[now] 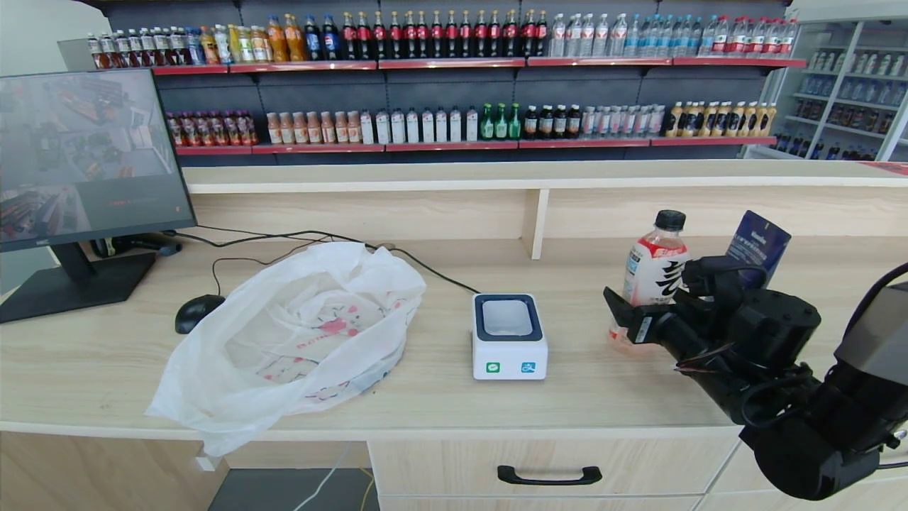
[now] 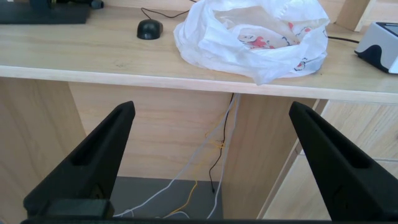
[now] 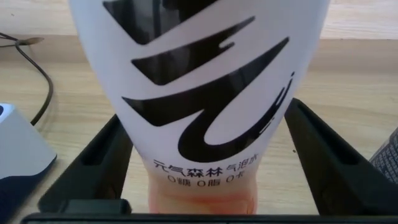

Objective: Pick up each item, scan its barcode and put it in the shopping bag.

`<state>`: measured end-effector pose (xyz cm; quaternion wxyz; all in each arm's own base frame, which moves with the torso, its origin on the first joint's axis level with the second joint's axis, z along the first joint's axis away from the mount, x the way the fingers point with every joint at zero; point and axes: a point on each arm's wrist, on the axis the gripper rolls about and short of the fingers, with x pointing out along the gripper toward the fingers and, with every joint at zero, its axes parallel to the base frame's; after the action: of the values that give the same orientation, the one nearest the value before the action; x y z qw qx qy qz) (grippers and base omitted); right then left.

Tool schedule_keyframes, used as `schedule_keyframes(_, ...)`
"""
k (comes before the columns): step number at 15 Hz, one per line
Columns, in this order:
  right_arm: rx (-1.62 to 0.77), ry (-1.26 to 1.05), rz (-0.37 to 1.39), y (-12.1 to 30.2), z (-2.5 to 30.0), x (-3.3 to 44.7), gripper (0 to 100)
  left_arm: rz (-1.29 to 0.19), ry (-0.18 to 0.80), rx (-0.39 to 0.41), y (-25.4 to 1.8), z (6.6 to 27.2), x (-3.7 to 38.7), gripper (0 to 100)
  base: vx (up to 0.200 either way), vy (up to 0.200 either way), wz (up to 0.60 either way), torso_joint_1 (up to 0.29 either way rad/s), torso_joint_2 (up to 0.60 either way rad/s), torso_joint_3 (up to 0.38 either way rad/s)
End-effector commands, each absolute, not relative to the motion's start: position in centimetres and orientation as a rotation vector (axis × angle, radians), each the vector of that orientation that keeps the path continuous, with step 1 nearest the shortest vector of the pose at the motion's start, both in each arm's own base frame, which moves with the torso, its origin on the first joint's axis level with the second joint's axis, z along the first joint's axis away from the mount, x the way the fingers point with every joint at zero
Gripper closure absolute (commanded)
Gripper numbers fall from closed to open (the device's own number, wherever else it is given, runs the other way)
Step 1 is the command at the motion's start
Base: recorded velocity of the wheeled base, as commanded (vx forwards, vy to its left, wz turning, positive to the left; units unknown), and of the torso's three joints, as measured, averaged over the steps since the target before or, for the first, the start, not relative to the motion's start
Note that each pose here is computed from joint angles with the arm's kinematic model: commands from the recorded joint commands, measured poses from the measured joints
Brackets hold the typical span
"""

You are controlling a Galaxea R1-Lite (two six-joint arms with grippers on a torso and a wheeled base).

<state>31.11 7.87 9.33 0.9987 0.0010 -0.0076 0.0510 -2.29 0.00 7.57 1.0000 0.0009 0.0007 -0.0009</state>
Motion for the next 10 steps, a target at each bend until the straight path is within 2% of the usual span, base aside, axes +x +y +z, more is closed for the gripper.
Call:
schedule_keyframes(1, 0.007, -0.025, 0.103, 7.92, 9.54, 31.21, 100, -0.002, 0.002, 0.002, 0.00, 7.56, -2.29, 0, 0.000, 0.000, 0.00, 0.000, 0.00, 0.000)
schedule_keyframes(10, 0.014, -0.043, 0.114, 8.14, 10.26, 30.71, 100, -0.002, 0.002, 0.002, 0.00, 7.56, -2.29, 0, 0.000, 0.000, 0.00, 0.000, 0.00, 0.000)
